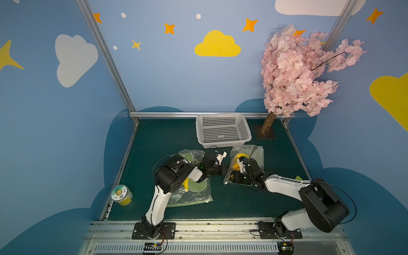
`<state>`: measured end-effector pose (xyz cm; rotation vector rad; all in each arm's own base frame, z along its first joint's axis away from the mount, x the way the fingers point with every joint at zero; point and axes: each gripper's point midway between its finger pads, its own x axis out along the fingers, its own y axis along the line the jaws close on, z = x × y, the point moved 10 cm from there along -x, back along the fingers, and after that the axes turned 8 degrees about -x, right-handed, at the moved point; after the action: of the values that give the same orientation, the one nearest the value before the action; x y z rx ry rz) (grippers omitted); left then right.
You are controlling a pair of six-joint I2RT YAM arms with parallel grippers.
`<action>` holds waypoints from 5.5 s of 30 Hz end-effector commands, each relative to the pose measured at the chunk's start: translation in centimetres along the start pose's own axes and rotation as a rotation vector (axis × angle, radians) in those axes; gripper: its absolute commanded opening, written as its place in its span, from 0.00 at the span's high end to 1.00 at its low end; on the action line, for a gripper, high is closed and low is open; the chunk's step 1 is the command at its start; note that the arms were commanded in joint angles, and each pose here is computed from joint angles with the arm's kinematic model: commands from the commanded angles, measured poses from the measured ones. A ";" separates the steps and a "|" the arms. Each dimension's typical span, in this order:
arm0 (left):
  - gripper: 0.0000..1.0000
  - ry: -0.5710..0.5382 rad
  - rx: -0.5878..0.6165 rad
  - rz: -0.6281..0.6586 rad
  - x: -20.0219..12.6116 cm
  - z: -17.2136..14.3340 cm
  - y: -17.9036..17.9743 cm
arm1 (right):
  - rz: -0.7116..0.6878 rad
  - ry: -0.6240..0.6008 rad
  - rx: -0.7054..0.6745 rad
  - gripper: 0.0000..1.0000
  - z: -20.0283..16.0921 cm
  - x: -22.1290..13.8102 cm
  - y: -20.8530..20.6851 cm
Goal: Open the zip-top bag and take out the banana
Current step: Pick up the banana from the zipper food storage bag, then place the banana in the basket.
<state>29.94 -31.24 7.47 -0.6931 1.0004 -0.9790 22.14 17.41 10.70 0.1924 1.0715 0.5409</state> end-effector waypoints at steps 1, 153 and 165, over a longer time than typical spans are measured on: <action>0.85 0.015 0.004 0.007 -0.1 -0.5 0.0 | -0.127 0.181 0.016 0.51 -2.0 1.0 -1.0; 0.97 -0.504 -0.013 0.233 -5.1 8.0 2.5 | 0.124 0.029 -0.197 0.66 27.4 2.9 1.6; 0.97 -0.489 -0.017 0.262 -5.2 7.8 2.1 | 0.041 -0.201 -0.303 0.54 16.1 -11.7 4.3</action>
<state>36.77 -25.25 9.72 -0.7633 0.6479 -0.5384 33.83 17.57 28.84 0.0426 0.8657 0.7199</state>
